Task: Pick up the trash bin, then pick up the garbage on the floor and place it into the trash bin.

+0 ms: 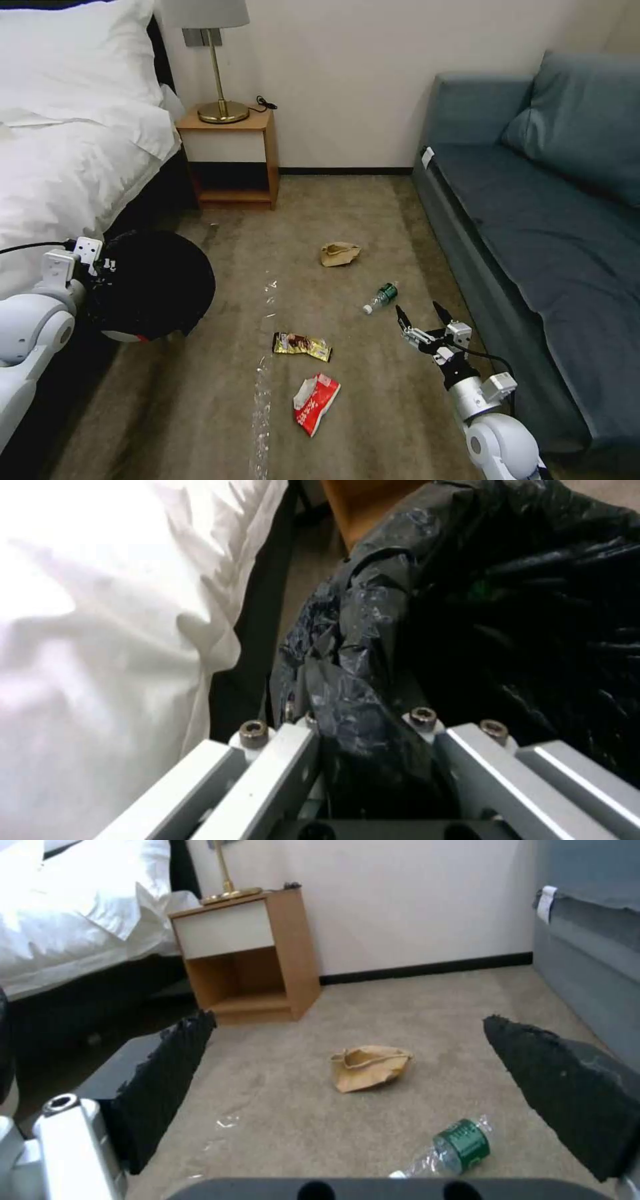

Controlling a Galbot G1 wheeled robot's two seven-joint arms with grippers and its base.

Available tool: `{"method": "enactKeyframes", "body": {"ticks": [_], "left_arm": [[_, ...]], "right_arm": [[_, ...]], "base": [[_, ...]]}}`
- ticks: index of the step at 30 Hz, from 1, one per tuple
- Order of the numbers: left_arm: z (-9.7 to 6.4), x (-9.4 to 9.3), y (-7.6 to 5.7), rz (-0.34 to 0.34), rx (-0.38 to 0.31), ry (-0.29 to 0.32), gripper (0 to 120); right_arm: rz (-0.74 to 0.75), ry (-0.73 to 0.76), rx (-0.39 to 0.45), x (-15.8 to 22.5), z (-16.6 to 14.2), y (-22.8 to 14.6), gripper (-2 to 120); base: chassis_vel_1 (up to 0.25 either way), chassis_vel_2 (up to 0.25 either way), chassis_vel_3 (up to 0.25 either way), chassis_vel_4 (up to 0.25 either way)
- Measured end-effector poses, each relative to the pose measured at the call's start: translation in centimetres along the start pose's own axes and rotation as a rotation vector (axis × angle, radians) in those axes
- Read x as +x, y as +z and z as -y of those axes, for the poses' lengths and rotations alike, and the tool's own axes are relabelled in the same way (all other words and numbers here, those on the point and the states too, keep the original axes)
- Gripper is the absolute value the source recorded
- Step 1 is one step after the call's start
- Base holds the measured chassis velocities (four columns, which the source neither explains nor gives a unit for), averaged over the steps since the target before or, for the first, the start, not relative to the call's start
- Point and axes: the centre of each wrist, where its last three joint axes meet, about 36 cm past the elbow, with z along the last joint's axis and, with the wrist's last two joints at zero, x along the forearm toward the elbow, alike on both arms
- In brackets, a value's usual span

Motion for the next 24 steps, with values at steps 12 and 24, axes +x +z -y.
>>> {"method": "enactKeyframes", "body": {"ticks": [12, 24], "left_arm": [[-1.4, 1.2, -0.3, 0.025, -0.002, 0.001, 4], [-0.4, 2.4, -0.2, 0.041, -0.025, 0.046, 4]], "right_arm": [[-0.138, -0.091, 0.002, -1.9, -0.7, 1.0, 100], [-0.423, -0.391, 0.07, -8.1, -2.0, 7.6, 100]], "base": [[-0.01, 0.005, 0.012, -0.008], [0.0, 0.0, 0.0, 0.0]]}}
